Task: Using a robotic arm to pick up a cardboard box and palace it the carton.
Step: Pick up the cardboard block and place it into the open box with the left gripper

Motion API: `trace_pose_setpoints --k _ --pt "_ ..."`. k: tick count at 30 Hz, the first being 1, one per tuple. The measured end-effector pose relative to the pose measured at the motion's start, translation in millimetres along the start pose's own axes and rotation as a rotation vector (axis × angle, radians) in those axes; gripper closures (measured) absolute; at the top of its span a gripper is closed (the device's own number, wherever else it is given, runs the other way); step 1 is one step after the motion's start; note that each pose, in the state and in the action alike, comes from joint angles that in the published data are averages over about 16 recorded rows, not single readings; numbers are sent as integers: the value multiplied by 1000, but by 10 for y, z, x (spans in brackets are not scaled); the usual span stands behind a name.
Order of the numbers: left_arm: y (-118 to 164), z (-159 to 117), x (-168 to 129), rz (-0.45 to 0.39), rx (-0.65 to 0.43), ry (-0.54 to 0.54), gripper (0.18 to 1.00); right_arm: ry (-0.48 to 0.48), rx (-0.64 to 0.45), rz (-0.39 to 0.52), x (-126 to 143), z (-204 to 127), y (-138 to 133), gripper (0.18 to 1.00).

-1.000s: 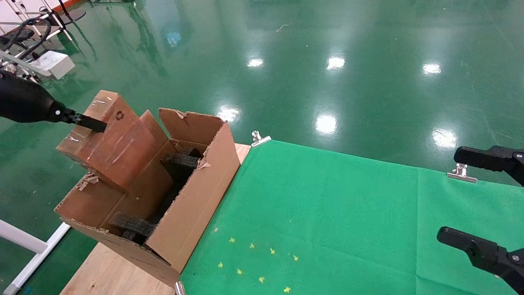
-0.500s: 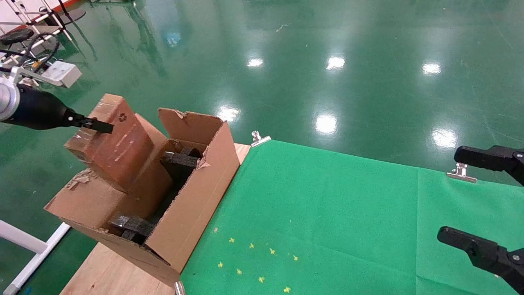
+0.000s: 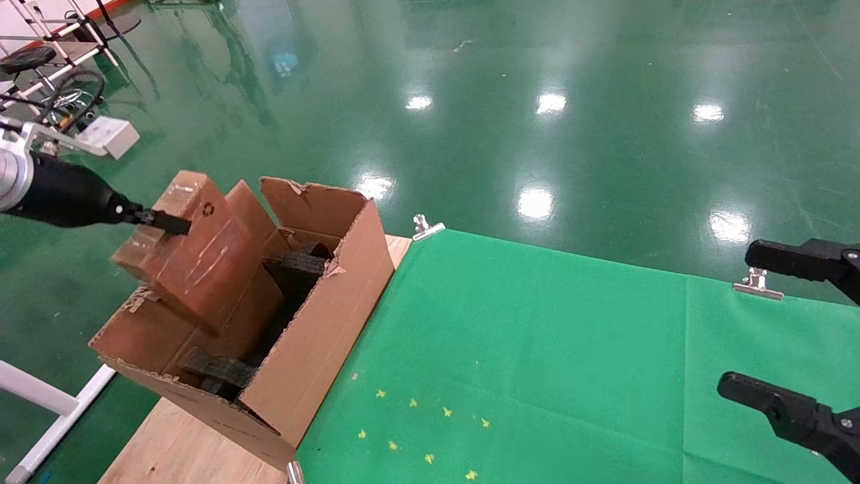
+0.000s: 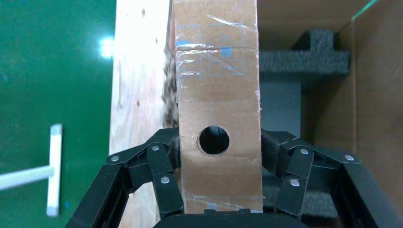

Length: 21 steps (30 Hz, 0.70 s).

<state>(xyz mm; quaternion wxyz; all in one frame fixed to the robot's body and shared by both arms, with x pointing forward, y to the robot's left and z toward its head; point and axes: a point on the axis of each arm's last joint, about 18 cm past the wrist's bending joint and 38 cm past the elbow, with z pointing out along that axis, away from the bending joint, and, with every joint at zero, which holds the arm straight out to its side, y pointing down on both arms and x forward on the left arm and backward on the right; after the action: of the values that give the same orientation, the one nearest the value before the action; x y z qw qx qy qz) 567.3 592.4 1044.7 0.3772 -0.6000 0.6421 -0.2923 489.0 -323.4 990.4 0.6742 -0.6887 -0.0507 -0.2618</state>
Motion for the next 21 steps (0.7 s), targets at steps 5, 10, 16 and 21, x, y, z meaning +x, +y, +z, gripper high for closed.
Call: trace_pose_setpoints --k 5,10,16,21 --pt "121 64 -11 -17 -32 2 858 0 0 0 0 0 0 178" --pt "211 141 -22 -20 -57 -7 858 0 0 0 0 0 0 178" --pt "285 254 -44 -3 -80 -37 859 0 0 0 0 0 0 178" --pt "323 348 -51 20 -94 -62 860 0 0 0 0 0 0 178"
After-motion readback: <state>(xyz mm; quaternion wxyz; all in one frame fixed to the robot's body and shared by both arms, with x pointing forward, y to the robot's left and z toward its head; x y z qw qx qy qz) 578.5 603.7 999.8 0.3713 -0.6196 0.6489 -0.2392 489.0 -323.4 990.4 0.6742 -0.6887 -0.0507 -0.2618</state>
